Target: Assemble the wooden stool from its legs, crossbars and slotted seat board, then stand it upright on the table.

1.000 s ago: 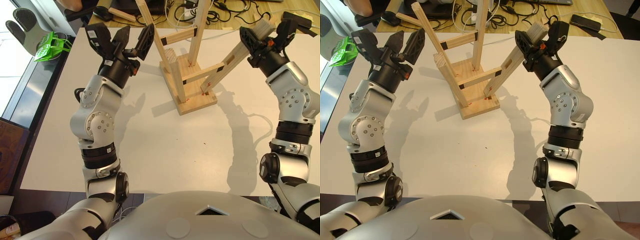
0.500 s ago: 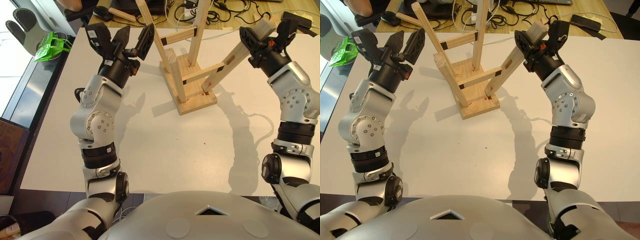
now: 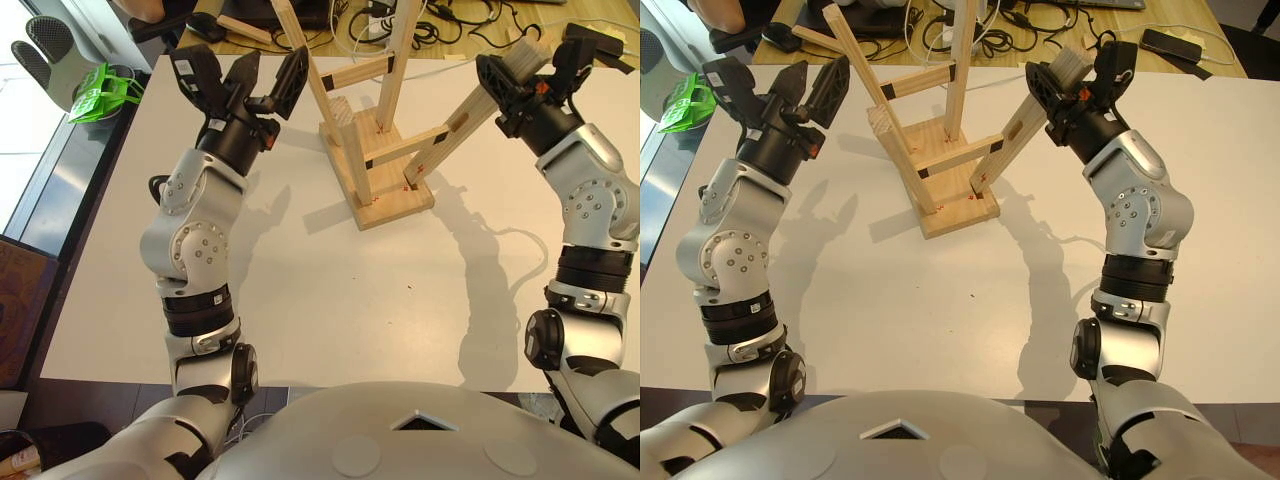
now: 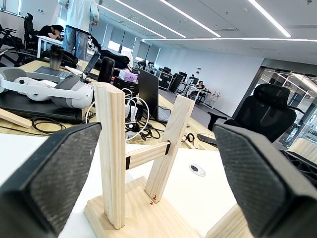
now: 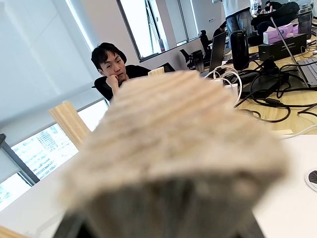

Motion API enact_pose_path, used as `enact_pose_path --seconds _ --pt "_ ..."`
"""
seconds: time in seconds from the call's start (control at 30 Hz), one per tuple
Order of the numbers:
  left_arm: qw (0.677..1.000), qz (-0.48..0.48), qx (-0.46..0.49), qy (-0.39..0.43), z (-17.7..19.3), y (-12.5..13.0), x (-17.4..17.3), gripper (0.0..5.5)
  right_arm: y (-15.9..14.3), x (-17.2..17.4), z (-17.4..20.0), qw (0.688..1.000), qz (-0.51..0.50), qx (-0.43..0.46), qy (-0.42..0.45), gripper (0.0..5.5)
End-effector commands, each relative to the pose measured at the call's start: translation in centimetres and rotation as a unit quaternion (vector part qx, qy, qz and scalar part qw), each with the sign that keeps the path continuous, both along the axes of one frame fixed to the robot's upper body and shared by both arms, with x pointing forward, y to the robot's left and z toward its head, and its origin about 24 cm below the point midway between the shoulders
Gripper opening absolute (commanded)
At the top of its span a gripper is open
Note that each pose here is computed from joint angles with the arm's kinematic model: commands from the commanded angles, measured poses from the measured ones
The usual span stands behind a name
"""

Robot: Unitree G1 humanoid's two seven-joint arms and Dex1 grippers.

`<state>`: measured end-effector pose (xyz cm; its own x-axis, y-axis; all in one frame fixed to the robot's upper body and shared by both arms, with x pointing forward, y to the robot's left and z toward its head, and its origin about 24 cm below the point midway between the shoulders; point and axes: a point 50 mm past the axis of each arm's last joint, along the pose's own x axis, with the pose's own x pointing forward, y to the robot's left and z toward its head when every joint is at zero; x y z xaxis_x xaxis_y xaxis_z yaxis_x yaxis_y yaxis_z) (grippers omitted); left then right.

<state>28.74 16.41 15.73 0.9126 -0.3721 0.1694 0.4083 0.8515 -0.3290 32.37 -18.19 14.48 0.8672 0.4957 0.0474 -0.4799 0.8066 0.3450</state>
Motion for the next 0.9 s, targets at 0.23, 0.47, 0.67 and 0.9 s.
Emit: enact_pose_path --seconds 0.23,0.47,0.67,0.9 --pt "1.0 0.006 0.007 -0.006 0.33 0.2 0.25 4.16 -0.17 -0.58 0.07 1.0 -0.001 0.005 0.008 1.25" --pt "1.0 0.007 0.007 -0.005 0.3 0.24 0.25 4.16 -0.31 -0.73 0.14 1.0 -0.004 0.005 0.009 1.25" --pt "1.0 0.008 0.008 -0.006 0.31 0.32 0.27 4.16 -0.27 -0.63 -0.29 0.999 -0.005 -0.022 0.038 1.25" --pt "1.0 0.008 0.007 -0.006 0.29 0.23 0.34 4.16 0.13 -0.5 -0.24 0.998 0.017 -0.035 0.05 1.25"
